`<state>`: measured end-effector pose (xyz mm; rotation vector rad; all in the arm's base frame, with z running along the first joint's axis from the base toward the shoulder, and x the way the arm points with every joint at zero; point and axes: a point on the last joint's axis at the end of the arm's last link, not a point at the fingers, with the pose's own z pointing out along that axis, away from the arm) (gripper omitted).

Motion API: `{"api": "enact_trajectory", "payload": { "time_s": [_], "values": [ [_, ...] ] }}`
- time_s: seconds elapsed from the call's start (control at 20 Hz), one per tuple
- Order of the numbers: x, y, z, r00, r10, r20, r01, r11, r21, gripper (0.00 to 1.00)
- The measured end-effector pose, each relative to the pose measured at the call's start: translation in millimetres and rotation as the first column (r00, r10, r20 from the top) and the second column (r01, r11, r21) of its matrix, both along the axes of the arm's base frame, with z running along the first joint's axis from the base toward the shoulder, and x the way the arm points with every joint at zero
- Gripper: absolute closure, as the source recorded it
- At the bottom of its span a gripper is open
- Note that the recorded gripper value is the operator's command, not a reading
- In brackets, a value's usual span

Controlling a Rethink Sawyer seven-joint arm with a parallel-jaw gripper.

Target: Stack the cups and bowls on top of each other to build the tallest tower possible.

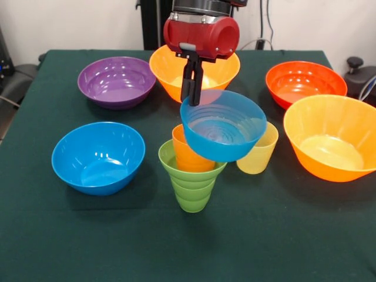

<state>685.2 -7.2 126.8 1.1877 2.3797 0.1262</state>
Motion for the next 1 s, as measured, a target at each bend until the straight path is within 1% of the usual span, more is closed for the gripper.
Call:
{"api": "enact_trajectory", "payload": {
  "time_s": [0.2,0.4,0.5,0.75,1.0],
  "values": [
    [1.6,-0.6,2.4,1.0,-0.002,0.005,0.002,1.0,0.005,1.0],
    [1.3,-7.2,1.2,0.9999,-0.012,0.004,0.012,0.9998,0.017,1.0],
    [-3.3,-14.5,-1.4,0.9998,-0.017,-0.003,0.017,0.9996,0.022,1.0],
    [-11.7,-25.5,-4.3,0.9997,-0.024,-0.01,0.024,0.9994,0.024,1.0],
    [-20.2,-38.5,-4.1,0.9996,-0.027,-0.005,0.027,0.9995,0.014,1.0]
  ]
}}
